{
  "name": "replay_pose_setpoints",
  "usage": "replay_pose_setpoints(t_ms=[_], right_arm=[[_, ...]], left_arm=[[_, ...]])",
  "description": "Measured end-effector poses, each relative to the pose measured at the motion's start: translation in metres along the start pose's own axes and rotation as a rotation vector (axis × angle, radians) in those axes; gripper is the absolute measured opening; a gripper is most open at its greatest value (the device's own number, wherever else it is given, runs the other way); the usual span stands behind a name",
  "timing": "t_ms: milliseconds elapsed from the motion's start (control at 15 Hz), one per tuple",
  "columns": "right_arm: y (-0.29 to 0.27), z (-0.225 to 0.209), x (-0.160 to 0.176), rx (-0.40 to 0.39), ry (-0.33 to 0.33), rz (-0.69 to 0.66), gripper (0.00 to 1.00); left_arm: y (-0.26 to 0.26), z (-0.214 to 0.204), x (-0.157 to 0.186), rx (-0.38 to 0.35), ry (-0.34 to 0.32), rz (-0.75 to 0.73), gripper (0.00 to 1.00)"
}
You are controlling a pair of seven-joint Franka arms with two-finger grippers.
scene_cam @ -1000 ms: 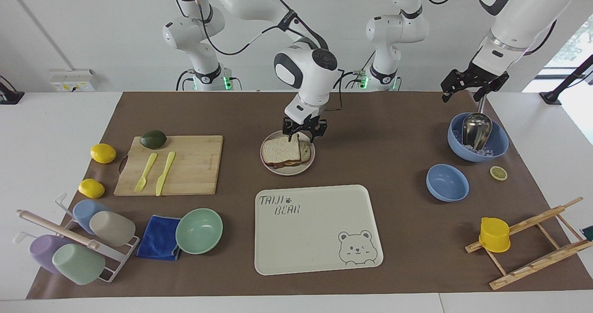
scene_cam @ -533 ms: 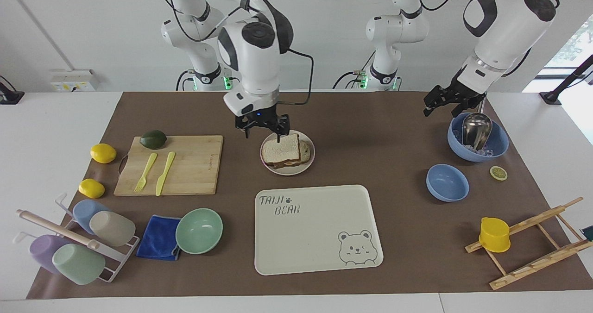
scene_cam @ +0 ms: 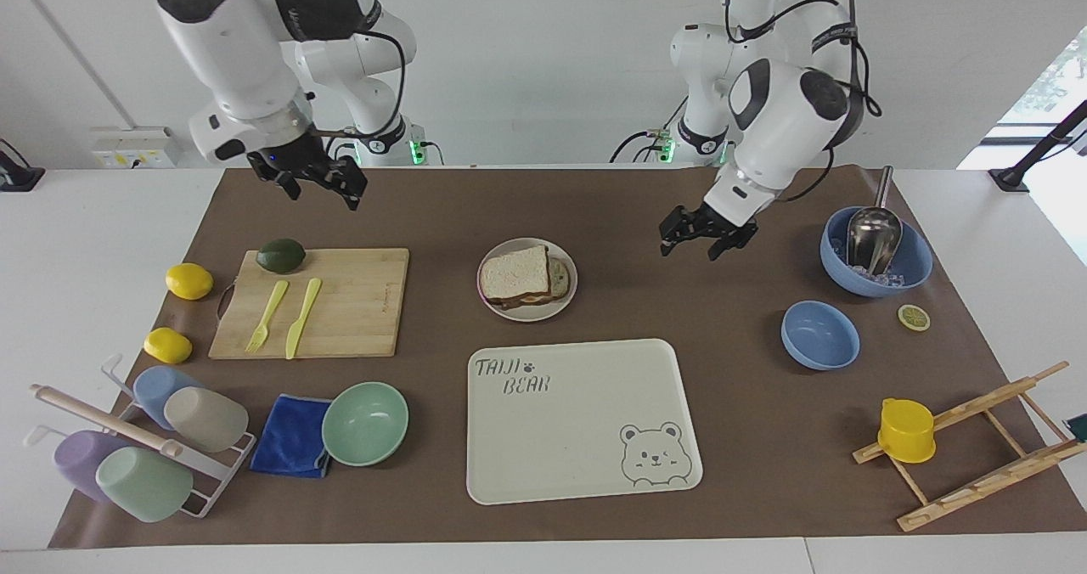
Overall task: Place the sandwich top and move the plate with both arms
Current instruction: 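Withdraw the right gripper while the left gripper reaches the plate rim, then grasp the white plate rim with the left gripper and lift it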
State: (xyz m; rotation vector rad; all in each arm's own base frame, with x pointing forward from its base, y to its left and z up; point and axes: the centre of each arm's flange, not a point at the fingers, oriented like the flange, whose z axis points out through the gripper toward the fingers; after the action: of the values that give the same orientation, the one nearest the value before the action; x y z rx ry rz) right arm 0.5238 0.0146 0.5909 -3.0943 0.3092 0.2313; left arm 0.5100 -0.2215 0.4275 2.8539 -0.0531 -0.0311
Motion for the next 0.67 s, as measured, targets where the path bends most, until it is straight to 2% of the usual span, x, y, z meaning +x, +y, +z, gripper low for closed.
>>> replay_pose_setpoints(t_ms=[133, 333, 533, 667], right_arm=[[0.027, -0.003, -0.001, 0.018, 0.002, -0.030, 1.00], [0.028, 0.008, 0.004, 0.016, -0.006, -0.034, 1.00], [0.036, 0.023, 0.019, 0.000, -0.015, -0.038, 1.00], [0.040, 0.035, 0.033, -0.014, -0.026, -0.050, 1.00]], left_arm=[[0.029, 0.041, -0.002, -0.036, -0.010, -0.003, 1.00], [0.056, 0.099, -0.011, -0.069, -0.015, -0.023, 1.00], [0.070, 0.144, -0.022, -0.068, -0.039, -0.028, 1.00], [0.072, 0.159, -0.026, -0.059, -0.055, -0.028, 0.99]])
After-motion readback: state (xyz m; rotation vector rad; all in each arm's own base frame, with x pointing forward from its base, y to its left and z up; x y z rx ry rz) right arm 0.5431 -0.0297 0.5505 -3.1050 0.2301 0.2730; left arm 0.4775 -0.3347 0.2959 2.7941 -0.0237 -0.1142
